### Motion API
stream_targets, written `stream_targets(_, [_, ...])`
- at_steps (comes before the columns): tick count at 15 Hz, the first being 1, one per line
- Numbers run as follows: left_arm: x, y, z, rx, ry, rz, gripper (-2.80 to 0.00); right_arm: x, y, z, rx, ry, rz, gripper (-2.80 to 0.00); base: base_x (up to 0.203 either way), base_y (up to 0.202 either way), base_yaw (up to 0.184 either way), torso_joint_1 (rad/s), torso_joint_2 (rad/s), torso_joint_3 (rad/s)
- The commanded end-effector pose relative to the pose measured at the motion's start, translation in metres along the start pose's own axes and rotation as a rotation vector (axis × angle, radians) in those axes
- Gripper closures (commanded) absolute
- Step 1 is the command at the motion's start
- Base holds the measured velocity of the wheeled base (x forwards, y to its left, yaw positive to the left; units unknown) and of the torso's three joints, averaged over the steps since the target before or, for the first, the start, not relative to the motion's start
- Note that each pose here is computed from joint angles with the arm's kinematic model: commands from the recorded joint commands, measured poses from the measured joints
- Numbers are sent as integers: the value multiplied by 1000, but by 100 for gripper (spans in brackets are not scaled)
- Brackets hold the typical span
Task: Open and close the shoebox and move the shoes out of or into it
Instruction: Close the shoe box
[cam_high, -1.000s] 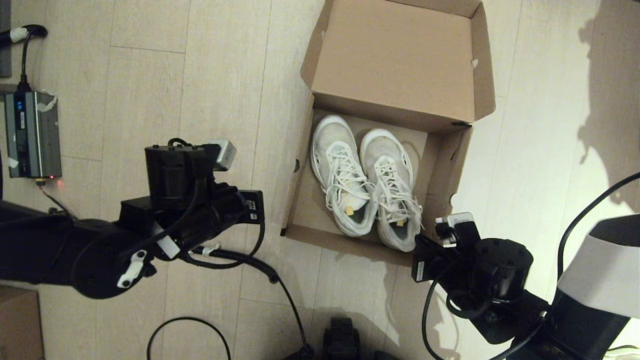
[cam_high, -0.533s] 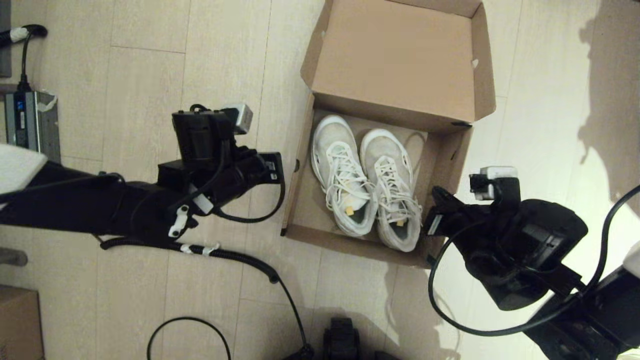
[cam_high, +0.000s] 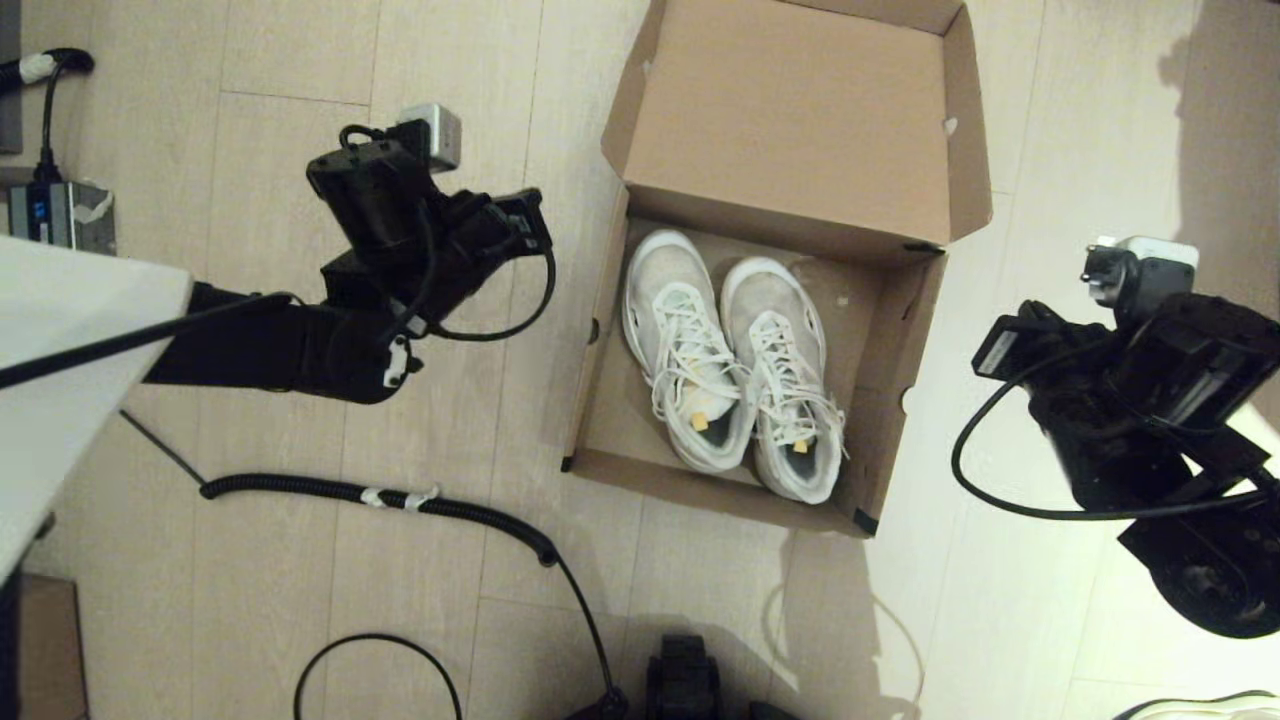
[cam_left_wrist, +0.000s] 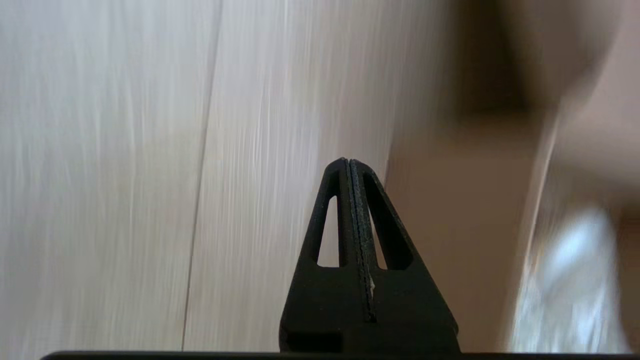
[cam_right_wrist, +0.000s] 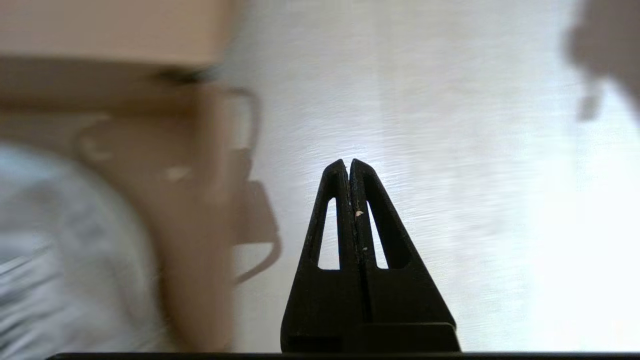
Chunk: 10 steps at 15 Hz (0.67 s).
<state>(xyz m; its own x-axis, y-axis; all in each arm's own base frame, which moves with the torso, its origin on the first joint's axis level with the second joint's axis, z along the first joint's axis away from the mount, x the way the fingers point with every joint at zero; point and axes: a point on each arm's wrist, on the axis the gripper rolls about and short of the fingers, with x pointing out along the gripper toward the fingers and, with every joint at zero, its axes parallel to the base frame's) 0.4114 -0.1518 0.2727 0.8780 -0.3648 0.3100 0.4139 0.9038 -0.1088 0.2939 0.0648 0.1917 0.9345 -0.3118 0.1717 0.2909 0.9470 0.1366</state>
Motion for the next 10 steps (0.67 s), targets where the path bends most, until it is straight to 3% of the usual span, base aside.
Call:
stream_targets(1, [19, 7, -13, -53, -78, -33, 0, 8, -19, 2, -5, -15, -66, 0, 0, 0, 0, 0, 0, 0])
stream_targets(3, [29, 6, -10, -186, -196, -117, 0, 16, -31, -4, -21, 0, -87, 0, 0, 0, 0, 0, 0, 0])
stream_targets(6, [31, 2, -13, -317, -185, -198, 0, 18, -40, -19, -10, 44, -10, 0, 0, 0, 0, 0, 0, 0])
stream_targets(7, [33, 2, -19, -345, -188, -226, 0, 16, -41, -20, -12, 48, -10, 0, 0, 0, 0, 0, 0, 0])
stream_targets(10, [43, 4, -40, -323, -237, -344, 0, 9, -45, -26, -21, 67, -10, 0, 0, 0, 0, 0, 0, 0])
